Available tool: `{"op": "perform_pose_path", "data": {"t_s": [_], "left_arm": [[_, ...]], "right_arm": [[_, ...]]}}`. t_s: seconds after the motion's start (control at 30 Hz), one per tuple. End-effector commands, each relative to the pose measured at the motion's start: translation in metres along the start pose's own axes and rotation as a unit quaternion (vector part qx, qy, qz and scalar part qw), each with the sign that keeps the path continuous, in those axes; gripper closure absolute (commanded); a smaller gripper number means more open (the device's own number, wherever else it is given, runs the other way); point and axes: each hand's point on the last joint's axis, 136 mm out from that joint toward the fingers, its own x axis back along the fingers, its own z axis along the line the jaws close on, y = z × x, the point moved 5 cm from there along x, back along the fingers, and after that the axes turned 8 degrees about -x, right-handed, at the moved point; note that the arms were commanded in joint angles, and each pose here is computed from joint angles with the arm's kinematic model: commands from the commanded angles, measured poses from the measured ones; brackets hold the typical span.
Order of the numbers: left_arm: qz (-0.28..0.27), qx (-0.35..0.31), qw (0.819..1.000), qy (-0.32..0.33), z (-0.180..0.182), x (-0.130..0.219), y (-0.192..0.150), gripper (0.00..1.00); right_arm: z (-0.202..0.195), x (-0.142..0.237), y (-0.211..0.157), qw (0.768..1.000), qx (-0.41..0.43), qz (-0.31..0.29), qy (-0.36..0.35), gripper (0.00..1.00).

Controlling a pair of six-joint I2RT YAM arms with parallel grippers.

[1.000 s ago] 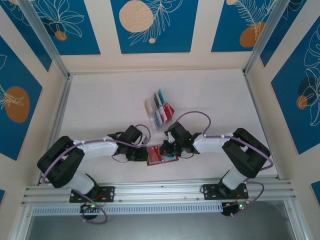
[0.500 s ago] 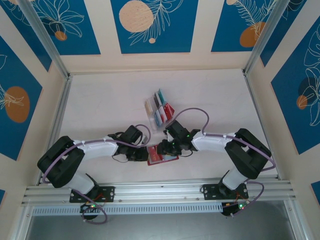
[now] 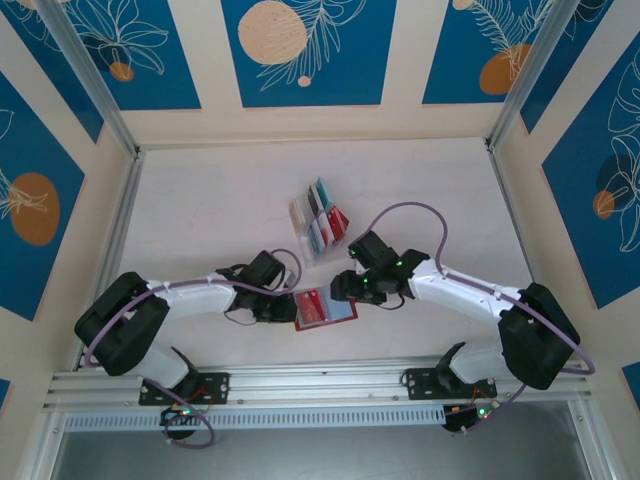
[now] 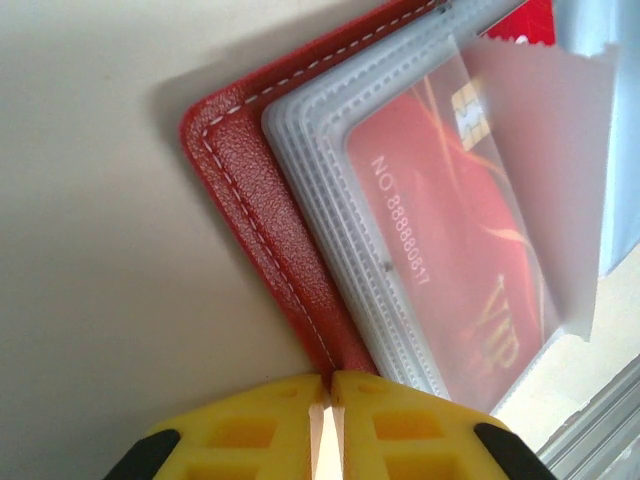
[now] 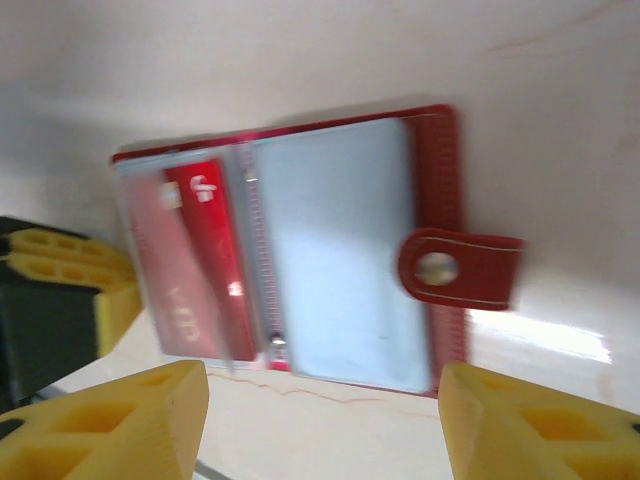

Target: Put the credit cards into the card holder

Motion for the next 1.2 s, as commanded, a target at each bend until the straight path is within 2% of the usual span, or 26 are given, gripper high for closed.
{"op": "perform_pose_path", "data": {"t_s": [0.0,0.2,0.3,0.47,0.53,0.73,0.93,1.03,1.1,1.17], "left_arm": [[-0.009,-0.01,1.0,-0.001,0.001,-0.017,-0.002,0.86],[-0.008,-0.014,1.0,0.0,0.0,-0.016,-0.003,0.86],[-0.007,-0.013,1.0,0.001,0.0,-0.017,-0.003,0.86],[-0.006,-0.013,1.0,-0.001,0.001,-0.018,-0.004,0.86],[-0.006,-0.015,1.0,0.0,0.001,-0.018,-0.003,0.86],[-0.008,-0.016,1.0,0.002,0.001,-0.017,-0.003,0.86],[-0.007,-0.017,1.0,0.003,0.002,-0.02,-0.003,0.86],[-0.007,-0.016,1.0,0.001,0.002,-0.021,-0.003,0.86],[-0.008,-0.016,1.0,0.0,0.002,-0.02,-0.002,0.86],[-0.009,-0.019,1.0,-0.003,0.0,-0.02,-0.001,0.86]], "right_arm": [[-0.022,0.005,0.005,0.998,-0.017,-0.006,-0.062,0.36],[-0.02,-0.01,0.009,0.998,0.003,-0.005,-0.068,0.31],[-0.009,-0.015,0.009,0.997,0.027,-0.009,-0.071,0.25],[-0.009,-0.025,0.015,0.992,0.037,-0.025,-0.121,0.23],[-0.014,-0.027,0.019,0.988,0.034,-0.034,-0.146,0.27],[-0.024,-0.027,0.022,0.981,0.033,-0.044,-0.188,0.47],[-0.025,-0.028,0.018,0.981,0.037,-0.039,-0.188,0.56],[-0.027,-0.027,0.018,0.979,0.034,-0.039,-0.196,0.72],[-0.028,-0.025,0.018,0.979,0.031,-0.041,-0.197,0.77],[-0.026,-0.021,0.017,0.98,0.033,-0.042,-0.19,0.87]]}}
